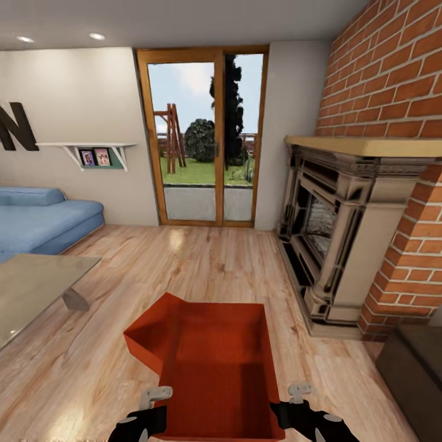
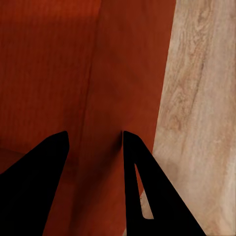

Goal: Move the two storage containers from the living room to the garage. In the garage, place one container on the floor and stack the other container on top of it (either order is fine).

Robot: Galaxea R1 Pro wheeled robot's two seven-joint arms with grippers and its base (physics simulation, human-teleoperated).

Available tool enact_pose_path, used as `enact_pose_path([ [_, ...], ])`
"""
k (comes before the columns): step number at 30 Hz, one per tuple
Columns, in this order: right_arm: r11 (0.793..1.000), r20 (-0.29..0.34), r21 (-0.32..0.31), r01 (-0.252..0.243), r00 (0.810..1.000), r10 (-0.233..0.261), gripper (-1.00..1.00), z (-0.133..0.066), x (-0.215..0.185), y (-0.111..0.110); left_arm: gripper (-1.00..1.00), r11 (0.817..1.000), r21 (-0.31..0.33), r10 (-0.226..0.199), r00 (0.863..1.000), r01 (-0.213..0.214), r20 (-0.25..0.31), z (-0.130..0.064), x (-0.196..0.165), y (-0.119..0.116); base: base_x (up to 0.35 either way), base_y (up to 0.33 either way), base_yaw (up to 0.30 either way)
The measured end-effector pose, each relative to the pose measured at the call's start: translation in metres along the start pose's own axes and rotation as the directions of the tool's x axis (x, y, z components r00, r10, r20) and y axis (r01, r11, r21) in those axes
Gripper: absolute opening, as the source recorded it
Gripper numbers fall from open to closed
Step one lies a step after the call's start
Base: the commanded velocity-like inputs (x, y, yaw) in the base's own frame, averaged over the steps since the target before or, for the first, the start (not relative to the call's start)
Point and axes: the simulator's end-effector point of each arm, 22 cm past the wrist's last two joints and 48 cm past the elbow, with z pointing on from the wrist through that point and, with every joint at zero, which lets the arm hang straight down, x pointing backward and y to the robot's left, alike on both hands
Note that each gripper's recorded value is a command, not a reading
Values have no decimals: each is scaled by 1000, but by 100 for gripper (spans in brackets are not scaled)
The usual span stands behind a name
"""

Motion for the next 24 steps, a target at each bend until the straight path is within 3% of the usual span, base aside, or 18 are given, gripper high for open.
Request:
enact_pose_path([
  [24,1000,-2,0,-1,1000,1,-100,-28,-23,10,-100,1000,-1,0,1000,0,-2,-32,-19,-2,0,0,300],
])
